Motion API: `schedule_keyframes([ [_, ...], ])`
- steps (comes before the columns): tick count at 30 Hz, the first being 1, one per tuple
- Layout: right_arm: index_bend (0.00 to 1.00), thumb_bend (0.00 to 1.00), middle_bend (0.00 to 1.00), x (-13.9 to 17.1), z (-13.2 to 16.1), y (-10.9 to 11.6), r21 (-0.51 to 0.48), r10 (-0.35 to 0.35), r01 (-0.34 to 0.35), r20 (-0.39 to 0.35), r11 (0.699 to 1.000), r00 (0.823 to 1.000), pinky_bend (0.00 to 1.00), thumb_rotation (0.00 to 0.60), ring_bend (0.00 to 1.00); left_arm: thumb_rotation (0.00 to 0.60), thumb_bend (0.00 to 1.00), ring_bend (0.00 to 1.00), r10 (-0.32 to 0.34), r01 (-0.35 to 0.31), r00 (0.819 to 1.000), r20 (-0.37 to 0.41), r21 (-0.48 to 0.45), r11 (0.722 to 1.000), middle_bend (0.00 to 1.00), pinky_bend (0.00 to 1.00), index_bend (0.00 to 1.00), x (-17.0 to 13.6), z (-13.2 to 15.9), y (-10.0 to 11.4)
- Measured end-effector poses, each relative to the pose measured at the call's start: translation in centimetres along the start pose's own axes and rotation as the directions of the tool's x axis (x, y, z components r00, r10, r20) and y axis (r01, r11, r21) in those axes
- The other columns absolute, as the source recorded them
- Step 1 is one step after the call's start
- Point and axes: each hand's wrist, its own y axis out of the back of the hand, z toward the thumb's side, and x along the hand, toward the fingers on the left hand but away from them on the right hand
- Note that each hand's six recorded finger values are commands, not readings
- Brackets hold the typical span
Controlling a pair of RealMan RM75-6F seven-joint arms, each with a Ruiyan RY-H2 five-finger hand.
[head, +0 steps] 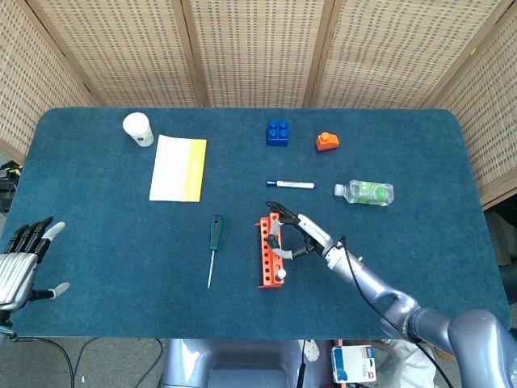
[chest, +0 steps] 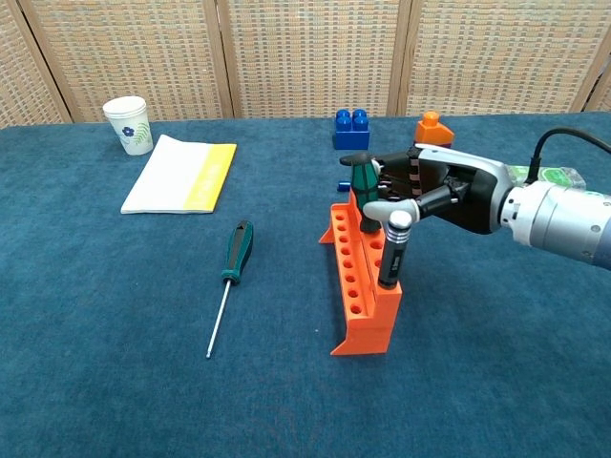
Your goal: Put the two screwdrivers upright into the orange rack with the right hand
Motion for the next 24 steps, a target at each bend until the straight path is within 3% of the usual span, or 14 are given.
schedule_keyframes([
  [3,0.46,0.21,0.00,-0.02,-0.03,0.02,0.005,0.001,-0.001,0.005,1.000,1.000,0.00,0.600,0.00,0.600,0.00,0.00,0.000,0.000,1.000,0.000,0.001,1.000,0.00,0.00,0.00,0.01,0.00,0.01],
  [9,0.44,0.16,0.00,-0.06,-0.09,0.12,0.011,0.001,-0.001,0.019,1.000,1.000,0.00,0.600,0.00,0.600,0.00,0.00,0.000,0.000,1.000,0.001,0.001,1.000,0.00,0.00,0.00,0.00,0.01,-0.01],
  [20,0.42,0.15,0.00,-0.15,0.19,0.23,0.014,-0.003,0.003,0.025,1.000,1.000,0.00,0.600,0.00,0.600,0.00,0.00,0.002,-0.002,1.000,0.001,0.000,1.000,0.00,0.00,0.00,-0.02,-0.02,0.03],
  [24,0.25,0.12,0.00,-0.08,0.27,0.24,0.022,-0.002,0.001,0.026,1.000,1.000,0.00,0.600,0.00,0.600,0.00,0.00,0.002,-0.002,1.000,0.001,0.000,1.000,0.00,0.00,0.00,-0.02,-0.02,0.06],
])
